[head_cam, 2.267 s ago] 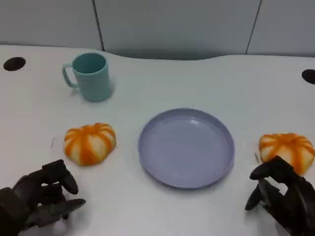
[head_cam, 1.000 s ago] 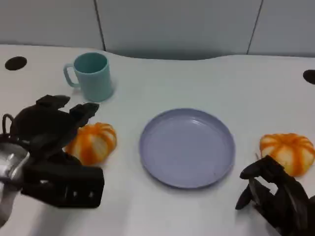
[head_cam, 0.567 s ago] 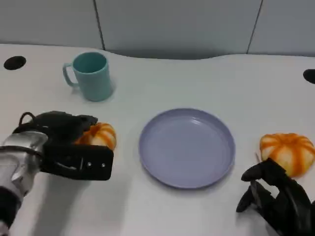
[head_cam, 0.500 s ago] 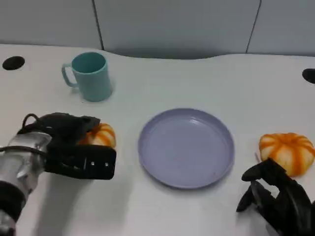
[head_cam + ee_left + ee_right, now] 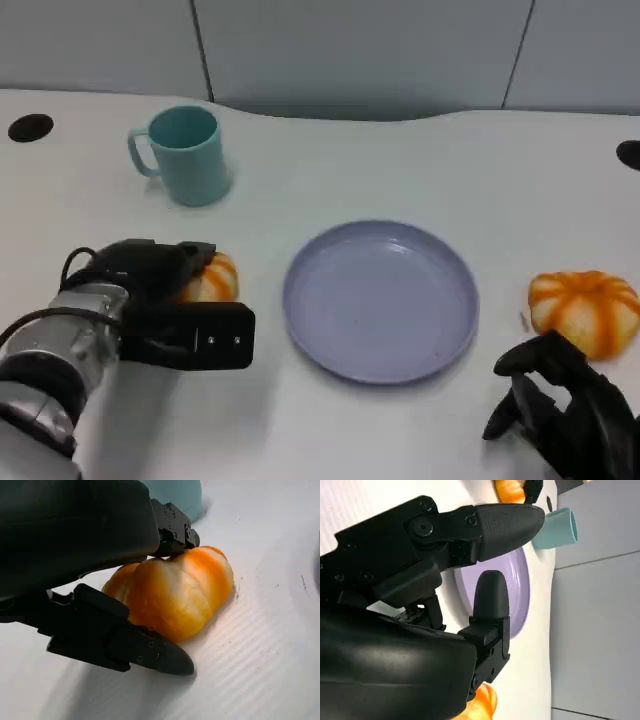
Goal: Grasp the bread from the table and place it into the plate.
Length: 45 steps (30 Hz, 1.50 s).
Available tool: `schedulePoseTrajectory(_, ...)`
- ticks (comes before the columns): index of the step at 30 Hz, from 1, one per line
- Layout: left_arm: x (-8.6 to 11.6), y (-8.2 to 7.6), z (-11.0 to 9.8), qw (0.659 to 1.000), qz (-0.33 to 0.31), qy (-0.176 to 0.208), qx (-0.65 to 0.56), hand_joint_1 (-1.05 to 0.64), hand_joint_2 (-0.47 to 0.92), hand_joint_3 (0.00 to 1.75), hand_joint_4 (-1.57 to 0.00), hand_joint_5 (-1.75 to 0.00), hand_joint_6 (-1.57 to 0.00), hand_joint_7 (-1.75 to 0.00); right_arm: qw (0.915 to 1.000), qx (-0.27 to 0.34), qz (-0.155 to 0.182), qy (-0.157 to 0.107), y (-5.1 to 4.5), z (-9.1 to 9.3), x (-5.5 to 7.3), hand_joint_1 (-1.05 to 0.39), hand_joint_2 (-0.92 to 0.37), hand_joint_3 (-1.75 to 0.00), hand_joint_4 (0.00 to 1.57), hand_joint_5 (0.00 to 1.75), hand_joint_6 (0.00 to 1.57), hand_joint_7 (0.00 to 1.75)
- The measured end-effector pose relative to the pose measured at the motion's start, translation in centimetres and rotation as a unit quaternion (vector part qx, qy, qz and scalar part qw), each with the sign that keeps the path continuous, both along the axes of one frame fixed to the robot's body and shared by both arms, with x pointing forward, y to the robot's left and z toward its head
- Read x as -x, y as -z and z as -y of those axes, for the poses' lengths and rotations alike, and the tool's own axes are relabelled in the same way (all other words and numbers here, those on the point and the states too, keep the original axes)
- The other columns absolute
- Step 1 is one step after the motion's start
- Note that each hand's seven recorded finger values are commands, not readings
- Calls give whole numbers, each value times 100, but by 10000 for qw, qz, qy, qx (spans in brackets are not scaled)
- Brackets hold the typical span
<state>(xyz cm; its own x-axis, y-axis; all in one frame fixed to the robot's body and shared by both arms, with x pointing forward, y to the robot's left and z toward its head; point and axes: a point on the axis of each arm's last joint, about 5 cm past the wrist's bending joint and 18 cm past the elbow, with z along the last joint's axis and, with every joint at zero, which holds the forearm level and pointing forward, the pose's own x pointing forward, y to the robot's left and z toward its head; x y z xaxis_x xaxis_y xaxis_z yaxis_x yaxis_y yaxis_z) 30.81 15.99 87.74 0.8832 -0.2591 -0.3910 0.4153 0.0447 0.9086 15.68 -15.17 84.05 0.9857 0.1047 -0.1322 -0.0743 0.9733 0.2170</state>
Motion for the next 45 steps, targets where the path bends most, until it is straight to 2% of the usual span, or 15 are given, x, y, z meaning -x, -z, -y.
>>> schedulePoseTrajectory(1, 4, 5, -5, 9999, 66, -49, 138, -31, 92, 2, -43, -158, -43, -143, 10000, -6, -1, 3, 1, 2, 4, -33, -87, -36, 60, 175, 36, 175)
schedulePoseTrajectory(2, 10, 10, -9, 9995, 169, -65, 257, -30, 92, 2, -45, -166, -42, -154, 10000, -11, 0, 6, 0, 3, 6, -33, -87, -36, 60, 175, 36, 175)
schedulePoseTrajectory(4, 25, 27, -12, 9981, 426, -67, 442, -22, 92, 4, -69, -173, -53, -170, 10000, -12, 5, 4, -1, 3, 6, -34, -87, -35, 60, 175, 37, 175)
schedulePoseTrajectory(7, 89, 103, -20, 9940, 896, 4, 634, -17, 92, 11, -83, -174, -61, -174, 10000, -5, 43, 10, -18, 4, 3, -34, -87, -35, 61, 175, 37, 175)
schedulePoseTrajectory(9, 119, 140, -30, 9923, 1037, -3, 679, -16, 92, 12, -87, -175, -64, -175, 10000, -3, 80, 11, -32, 5, -2, -34, -87, -34, 62, 175, 37, 175)
schedulePoseTrajectory(12, 124, 149, -44, 9920, 1046, -103, 704, -15, 92, 13, -86, -175, -65, -175, 10000, 6, 79, 14, -33, 5, -2, -33, -88, -34, 62, 175, 36, 175)
schedulePoseTrajectory(18, 115, 136, -61, 9886, 942, -460, 1079, -17, 92, 14, -83, -175, -56, -175, 10000, 12, 59, 33, -39, 4, -4, -32, -87, -34, 62, 175, 37, 175)
schedulePoseTrajectory(22, 116, 137, -64, 9878, 911, -520, 1152, -17, 92, 13, -83, -175, -56, -175, 10000, 11, 47, 34, -40, 3, -5, -32, -88, -34, 62, 175, 37, 175)
schedulePoseTrajectory(26, 115, 115, -76, 9808, 985, -585, 1576, -7, 86, 10, -84, -175, -58, -175, 10000, 7, 40, 30, -40, -1, -7, -32, -88, -34, 62, 175, 37, 175)
schedulePoseTrajectory(28, 85, 34, -112, 9692, 1208, -572, 2068, -3, 85, 10, -85, -175, -58, -175, 10000, -4, 42, 32, -40, -8, -11, -32, -88, -34, 62, 175, 37, 175)
schedulePoseTrajectory(32, -3, -185, -174, 9491, 1634, -314, 2673, -2, 84, 9, -87, -175, -62, -175, 10000, -25, 46, 38, -42, -26, -24, -33, -88, -33, 61, 175, 37, 175)
schedulePoseTrajectory(37, -42, -318, -123, 9318, 1762, 30, 3173, -1, 83, 9, -90, -175, -66, -175, 10000, 53, 42, 26, -46, -46, -30, -33, -88, -33, 60, 175, 37, 175)
schedulePoseTrajectory(45, -61, -535, 190, 9009, 2022, 1220, 3640, -6, 82, 10, -95, -175, -68, -175, 9999, 122, 31, 16, -49, -55, -37, -33, -89, -32, 60, 175, 36, 175)
